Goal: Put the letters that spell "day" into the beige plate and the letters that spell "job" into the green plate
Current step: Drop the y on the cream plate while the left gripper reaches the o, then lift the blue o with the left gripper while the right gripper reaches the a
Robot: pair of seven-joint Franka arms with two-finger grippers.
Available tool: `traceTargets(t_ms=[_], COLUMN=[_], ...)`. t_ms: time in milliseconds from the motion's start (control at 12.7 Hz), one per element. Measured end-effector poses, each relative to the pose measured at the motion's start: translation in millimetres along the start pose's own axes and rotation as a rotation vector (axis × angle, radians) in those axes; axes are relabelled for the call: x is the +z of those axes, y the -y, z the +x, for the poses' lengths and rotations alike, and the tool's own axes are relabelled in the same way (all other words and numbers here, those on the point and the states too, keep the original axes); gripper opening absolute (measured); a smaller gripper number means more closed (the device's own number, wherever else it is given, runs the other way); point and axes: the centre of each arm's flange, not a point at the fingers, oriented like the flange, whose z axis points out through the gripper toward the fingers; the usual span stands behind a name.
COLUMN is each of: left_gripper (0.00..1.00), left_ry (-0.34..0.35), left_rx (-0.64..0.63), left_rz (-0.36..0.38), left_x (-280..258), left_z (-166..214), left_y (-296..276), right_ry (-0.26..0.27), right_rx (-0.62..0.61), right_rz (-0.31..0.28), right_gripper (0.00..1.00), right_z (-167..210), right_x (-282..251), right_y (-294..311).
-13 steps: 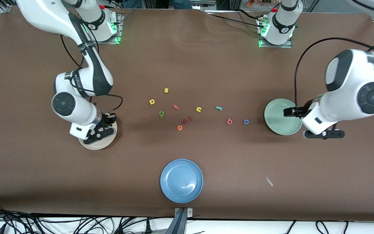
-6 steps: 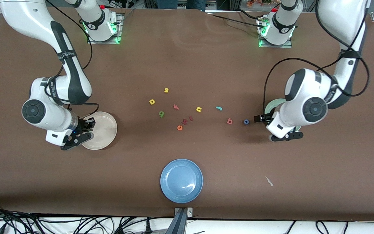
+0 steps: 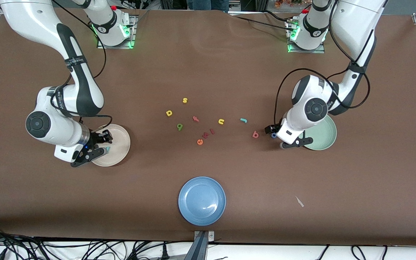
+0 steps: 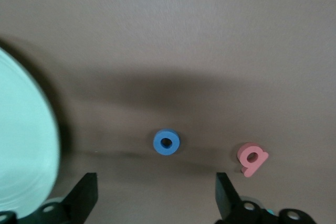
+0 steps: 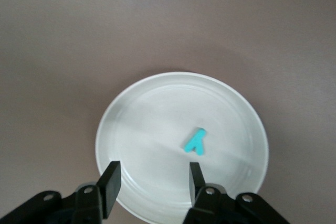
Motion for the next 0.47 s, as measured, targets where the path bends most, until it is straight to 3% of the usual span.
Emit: traceTargets(t_ms=[237,394,473], left_gripper=[0.87,0.71,0.7], left_ry=[-0.015,-0.02,-0.02], left_rx=[-0.003,-0.004,-0.004], left_rz=[-0.013,-0.018,-0.018], left_x=[17.5,24.2,26.4], left_z=[-0.6,0.9,1.1], left_y=[-0.6,-0.5,-0.5], right_ry=[0.002,0.008,0.009], right_rx=[0.098,0.154,0.179], right_rz=[0.011,0.009,0.008], right_gripper=[0.63,0.63,0.64], right_z=[11.5,18.1,20.6], right_x=[2.8,5.6,6.9], right_y=[46.4,84.3,103.9])
